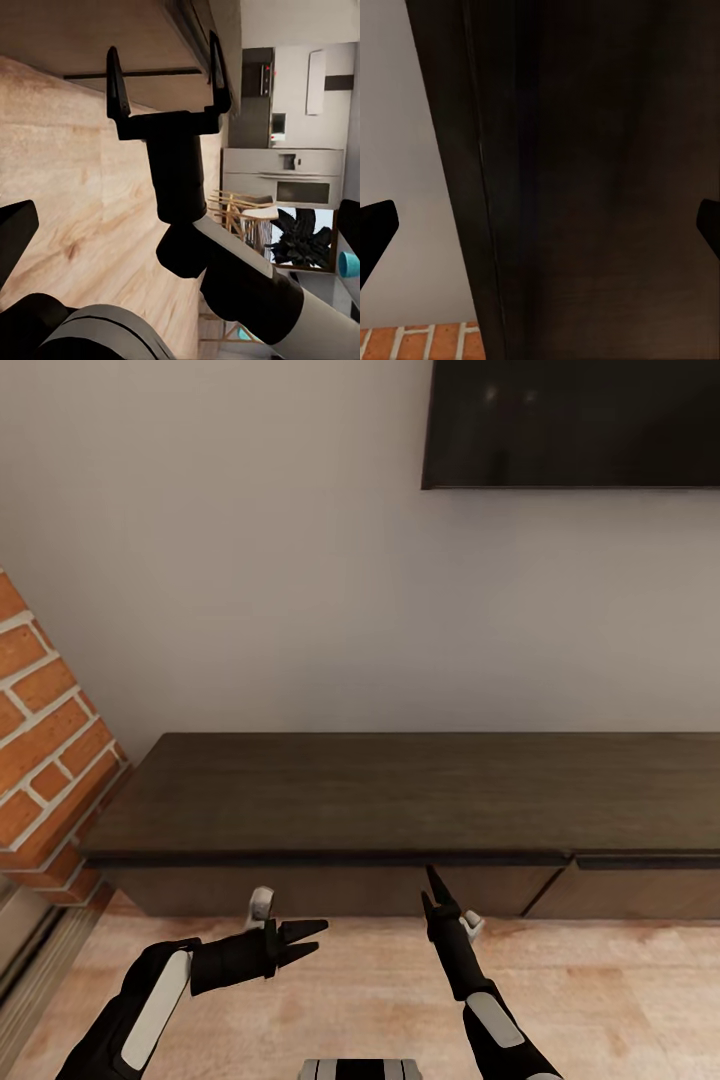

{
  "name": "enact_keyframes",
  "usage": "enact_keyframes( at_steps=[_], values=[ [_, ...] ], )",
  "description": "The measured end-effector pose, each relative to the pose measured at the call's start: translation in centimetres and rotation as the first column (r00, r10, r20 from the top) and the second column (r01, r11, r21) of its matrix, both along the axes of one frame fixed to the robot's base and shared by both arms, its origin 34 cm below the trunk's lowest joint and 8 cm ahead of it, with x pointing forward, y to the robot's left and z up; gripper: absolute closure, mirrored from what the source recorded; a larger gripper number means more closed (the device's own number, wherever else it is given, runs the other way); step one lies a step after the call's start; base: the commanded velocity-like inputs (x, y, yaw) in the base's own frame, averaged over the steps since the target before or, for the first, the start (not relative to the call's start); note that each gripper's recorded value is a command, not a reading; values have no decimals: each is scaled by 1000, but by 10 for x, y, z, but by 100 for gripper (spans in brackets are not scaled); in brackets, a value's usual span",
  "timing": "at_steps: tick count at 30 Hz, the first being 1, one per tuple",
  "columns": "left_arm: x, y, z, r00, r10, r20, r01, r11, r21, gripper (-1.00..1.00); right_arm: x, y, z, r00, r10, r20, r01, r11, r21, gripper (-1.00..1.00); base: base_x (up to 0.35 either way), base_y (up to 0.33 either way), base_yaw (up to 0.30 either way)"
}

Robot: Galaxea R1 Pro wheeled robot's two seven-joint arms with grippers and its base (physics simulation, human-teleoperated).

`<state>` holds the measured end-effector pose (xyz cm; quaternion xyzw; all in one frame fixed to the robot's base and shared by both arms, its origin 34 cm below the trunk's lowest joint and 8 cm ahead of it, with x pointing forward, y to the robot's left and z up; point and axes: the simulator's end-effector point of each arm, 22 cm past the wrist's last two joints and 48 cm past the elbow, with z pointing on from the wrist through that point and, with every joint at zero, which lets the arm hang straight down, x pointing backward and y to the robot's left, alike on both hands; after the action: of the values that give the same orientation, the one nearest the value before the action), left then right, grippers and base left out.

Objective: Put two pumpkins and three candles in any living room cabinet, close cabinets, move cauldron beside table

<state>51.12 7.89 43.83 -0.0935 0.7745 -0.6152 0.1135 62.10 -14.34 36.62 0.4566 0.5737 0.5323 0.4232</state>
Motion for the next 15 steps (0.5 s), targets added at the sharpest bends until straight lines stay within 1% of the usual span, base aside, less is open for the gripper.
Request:
enact_keyframes(
  at_steps=[5, 12, 15],
  values=[
    [0, 0, 0, 1000, 0, 0, 0, 1000, 2, -100, 0, 0, 0, 1000, 2, 0, -2, 1000, -1, -100, 84, 0, 0],
    [1, 1, 0, 1000, 5, 6, -5, 1000, 3, -100, 0, 0, 0, 1000, 4, 0, -4, 1000, -2, -100, 9, 0, 0],
    [1, 1, -6, 1000, 6, -5, -6, 1000, 3, -100, -2, 1, -7, 1000, 5, -11, -5, 1000, -2, -100, 0, 0, 0]
  ],
)
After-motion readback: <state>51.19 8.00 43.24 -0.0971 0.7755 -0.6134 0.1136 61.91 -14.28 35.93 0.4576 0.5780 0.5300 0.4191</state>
